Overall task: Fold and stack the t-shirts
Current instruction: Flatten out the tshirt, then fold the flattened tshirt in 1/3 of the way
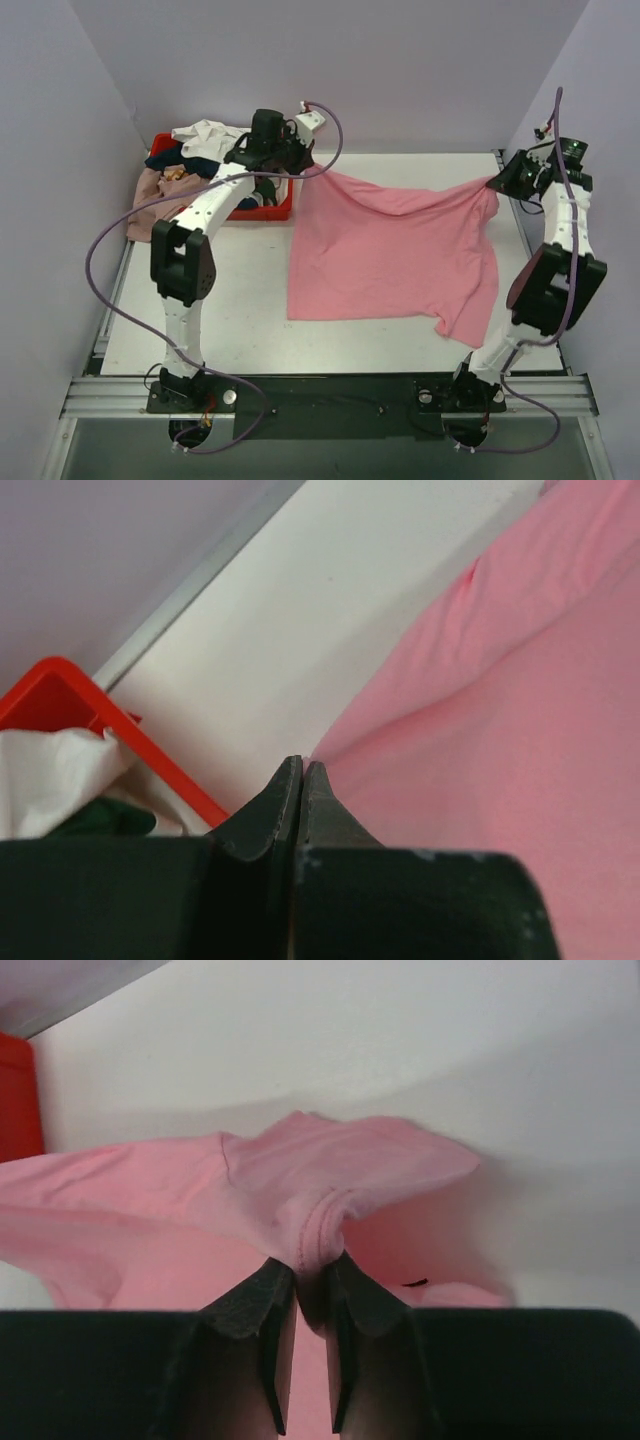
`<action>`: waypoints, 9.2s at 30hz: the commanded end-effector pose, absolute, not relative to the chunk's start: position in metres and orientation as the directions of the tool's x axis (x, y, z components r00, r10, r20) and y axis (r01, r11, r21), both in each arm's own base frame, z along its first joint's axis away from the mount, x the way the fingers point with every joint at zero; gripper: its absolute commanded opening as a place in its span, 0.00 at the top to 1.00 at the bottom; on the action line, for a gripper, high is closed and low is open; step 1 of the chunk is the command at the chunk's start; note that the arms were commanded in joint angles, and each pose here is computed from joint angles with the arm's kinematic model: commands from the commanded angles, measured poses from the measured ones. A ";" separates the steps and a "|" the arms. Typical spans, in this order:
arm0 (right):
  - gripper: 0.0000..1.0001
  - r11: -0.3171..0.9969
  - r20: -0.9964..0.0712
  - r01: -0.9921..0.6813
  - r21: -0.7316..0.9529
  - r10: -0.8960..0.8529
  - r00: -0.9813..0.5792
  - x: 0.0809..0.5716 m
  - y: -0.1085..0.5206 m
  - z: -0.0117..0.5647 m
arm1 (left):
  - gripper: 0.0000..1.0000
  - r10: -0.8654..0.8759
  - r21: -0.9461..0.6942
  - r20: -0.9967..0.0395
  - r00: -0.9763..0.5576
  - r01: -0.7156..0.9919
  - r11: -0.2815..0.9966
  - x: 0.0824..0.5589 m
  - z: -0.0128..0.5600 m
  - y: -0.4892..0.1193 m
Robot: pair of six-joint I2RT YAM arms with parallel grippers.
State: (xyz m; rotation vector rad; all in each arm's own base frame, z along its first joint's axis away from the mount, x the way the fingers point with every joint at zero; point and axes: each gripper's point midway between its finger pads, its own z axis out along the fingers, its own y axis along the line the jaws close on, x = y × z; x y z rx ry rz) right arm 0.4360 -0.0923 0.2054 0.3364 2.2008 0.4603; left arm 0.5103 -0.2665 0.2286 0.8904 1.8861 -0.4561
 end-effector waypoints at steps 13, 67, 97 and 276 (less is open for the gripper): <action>0.00 0.737 -0.400 0.676 -0.007 0.617 -0.677 0.325 -0.143 0.141 | 0.28 0.518 0.304 -0.842 0.154 0.927 0.218 0.444 0.274 -0.312; 1.00 0.632 -0.761 0.633 0.448 0.641 -0.101 0.212 -0.105 0.364 | 1.00 0.748 0.407 -0.663 0.023 0.850 0.334 0.347 0.302 -0.253; 1.00 0.855 -0.888 0.239 0.460 0.435 0.151 0.389 -0.141 0.569 | 1.00 0.535 0.681 -0.705 0.466 0.231 0.695 0.492 0.560 -0.256; 1.00 0.993 0.112 0.052 0.103 0.040 -0.993 0.176 0.103 -0.006 | 0.99 0.817 -0.149 -0.379 -0.435 0.900 0.410 0.270 0.016 -0.175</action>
